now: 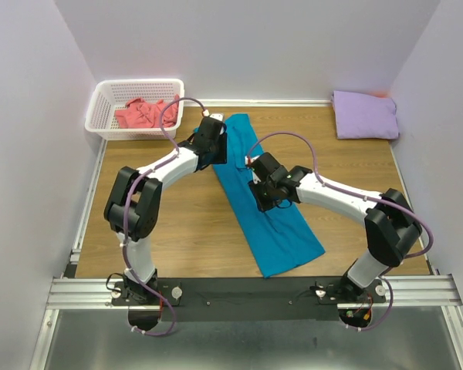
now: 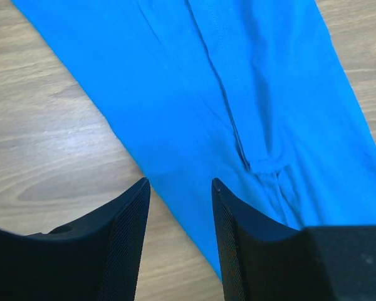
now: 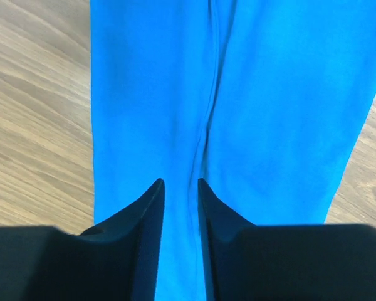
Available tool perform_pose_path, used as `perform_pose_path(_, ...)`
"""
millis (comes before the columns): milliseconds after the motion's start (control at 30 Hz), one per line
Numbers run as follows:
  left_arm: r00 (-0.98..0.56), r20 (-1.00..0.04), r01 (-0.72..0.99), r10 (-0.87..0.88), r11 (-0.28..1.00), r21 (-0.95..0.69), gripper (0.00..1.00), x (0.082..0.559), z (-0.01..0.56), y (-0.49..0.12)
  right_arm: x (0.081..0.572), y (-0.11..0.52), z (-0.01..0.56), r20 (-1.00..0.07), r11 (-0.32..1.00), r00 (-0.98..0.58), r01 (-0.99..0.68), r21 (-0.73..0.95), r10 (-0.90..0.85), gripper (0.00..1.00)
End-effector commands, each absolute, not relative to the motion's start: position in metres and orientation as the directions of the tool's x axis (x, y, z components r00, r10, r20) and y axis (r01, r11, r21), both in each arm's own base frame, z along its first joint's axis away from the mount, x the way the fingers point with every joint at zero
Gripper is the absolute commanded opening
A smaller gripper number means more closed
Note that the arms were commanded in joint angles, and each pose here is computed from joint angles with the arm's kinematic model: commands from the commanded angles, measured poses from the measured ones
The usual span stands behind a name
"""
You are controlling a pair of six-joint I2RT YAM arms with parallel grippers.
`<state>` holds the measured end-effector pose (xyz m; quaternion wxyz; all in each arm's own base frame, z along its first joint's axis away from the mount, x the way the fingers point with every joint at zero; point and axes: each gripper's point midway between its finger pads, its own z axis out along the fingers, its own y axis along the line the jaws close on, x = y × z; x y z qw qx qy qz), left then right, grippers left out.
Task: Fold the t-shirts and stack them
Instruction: Fold the tshirt
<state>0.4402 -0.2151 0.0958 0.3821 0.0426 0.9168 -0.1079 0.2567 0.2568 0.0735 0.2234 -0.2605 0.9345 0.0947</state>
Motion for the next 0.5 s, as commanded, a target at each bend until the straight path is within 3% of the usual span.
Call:
perform_pose_path(0,-0.689,-0.725,0.169,-0.013,0.970,-0.178,0.52,0.448,0.102,-0.225,0.267,0.263,0.075,-0.493,0.875,-0.786,-0.475,0.095,-0.373,0.34)
perform_pose_path(133,-0.685,-0.729,0.172,-0.008,0.970,-0.173,0.52,0.438,0.105,-0.223,0.301,0.264,0.081,-0.538,0.899,-0.804,-0.401,0.175,-0.254,0.27)
perform_pose_path(467,-0.728,-0.686,0.219,0.025,0.955,-0.198,0.52,0.365,0.092,-0.228,0.361,0.302,0.078,-0.567,0.865,-0.806,-0.398,0.306,-0.170,0.26)
